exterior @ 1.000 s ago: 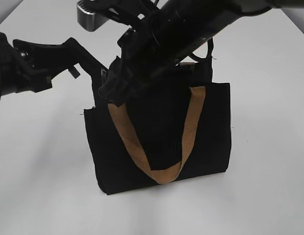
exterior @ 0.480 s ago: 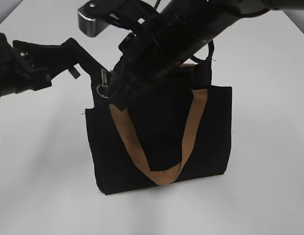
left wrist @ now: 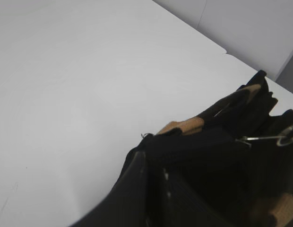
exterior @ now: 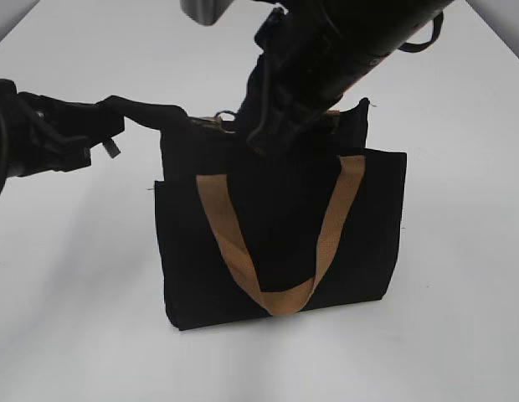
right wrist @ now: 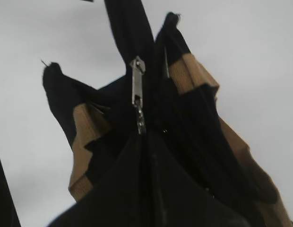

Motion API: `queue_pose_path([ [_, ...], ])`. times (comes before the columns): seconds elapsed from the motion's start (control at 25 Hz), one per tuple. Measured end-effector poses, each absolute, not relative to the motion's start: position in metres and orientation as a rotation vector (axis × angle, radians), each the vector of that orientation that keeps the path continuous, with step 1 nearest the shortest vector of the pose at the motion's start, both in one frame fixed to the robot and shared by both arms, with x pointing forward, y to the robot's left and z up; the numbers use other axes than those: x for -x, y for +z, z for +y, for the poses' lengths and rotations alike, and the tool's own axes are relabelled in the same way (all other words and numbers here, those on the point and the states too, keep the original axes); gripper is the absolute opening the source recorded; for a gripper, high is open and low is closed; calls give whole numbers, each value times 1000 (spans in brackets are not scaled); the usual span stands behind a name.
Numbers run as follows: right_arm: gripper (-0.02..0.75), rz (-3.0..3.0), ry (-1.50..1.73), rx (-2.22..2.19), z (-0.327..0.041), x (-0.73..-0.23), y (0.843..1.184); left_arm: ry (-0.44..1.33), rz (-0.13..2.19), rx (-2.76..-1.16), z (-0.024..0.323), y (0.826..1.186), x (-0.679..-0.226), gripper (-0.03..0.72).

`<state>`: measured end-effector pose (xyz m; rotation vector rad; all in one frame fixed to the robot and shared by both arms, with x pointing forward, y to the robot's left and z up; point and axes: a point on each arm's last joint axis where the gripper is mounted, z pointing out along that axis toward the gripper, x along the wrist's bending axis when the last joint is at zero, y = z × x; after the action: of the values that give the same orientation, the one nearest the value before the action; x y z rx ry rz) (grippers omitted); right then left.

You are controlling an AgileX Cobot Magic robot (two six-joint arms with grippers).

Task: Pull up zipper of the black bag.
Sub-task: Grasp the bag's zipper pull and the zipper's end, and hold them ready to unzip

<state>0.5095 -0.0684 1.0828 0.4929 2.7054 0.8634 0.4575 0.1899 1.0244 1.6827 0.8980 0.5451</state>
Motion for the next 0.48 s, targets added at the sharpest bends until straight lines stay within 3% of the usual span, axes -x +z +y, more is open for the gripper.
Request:
queue_pose_path([
  [0.24,-1,2714,787,-690,-98,-526,1079,550,900,-1705,189,1023,-457,3],
  [0.48,-1,2711,685,-870,-136,-542,1076,596,1089,-1759,201,1012,-460,3],
])
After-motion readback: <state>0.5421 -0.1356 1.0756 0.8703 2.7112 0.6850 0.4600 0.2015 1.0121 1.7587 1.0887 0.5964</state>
